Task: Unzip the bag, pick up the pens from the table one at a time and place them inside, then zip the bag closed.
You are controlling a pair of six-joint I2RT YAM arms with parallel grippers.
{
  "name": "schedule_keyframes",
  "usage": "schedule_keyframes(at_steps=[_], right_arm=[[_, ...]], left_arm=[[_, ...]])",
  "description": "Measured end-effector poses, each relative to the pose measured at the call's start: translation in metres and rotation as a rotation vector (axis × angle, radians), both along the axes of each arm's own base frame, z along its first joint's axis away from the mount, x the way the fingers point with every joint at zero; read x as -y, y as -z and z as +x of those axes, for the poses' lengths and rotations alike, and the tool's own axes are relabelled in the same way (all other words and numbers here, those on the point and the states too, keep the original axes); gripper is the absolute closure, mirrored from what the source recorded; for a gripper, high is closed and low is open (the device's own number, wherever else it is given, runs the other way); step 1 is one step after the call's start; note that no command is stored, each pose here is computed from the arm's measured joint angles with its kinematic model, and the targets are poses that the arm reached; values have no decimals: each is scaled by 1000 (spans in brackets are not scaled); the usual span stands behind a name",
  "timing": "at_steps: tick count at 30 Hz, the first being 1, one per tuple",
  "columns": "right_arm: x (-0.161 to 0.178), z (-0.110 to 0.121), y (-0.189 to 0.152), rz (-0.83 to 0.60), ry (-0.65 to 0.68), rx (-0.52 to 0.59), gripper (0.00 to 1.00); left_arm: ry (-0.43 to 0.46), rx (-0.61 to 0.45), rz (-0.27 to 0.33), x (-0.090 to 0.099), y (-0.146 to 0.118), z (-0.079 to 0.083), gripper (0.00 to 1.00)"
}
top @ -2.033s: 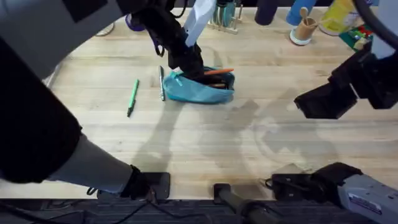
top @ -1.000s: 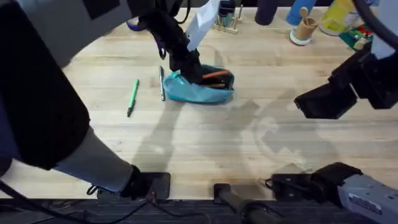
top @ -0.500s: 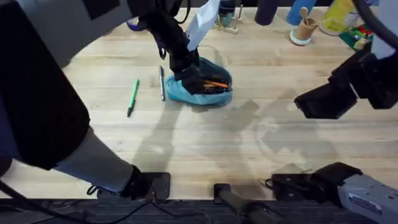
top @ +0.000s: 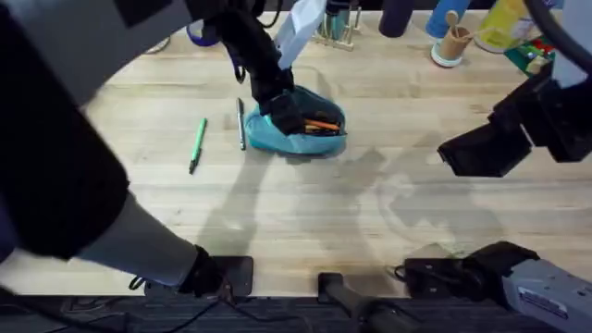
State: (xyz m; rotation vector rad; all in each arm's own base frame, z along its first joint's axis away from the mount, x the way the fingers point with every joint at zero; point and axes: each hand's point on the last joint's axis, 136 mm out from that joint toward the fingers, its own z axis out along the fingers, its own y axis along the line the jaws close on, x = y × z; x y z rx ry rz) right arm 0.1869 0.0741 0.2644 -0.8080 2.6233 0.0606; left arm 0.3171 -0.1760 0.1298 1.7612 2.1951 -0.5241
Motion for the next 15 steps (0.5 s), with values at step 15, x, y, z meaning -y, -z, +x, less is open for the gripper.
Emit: schedule_keyframes(at_steps=[15], right_arm=[[0, 0, 0, 0, 0, 0, 3]], left_arm=[[-246, 296, 95, -41, -91, 0, 7]])
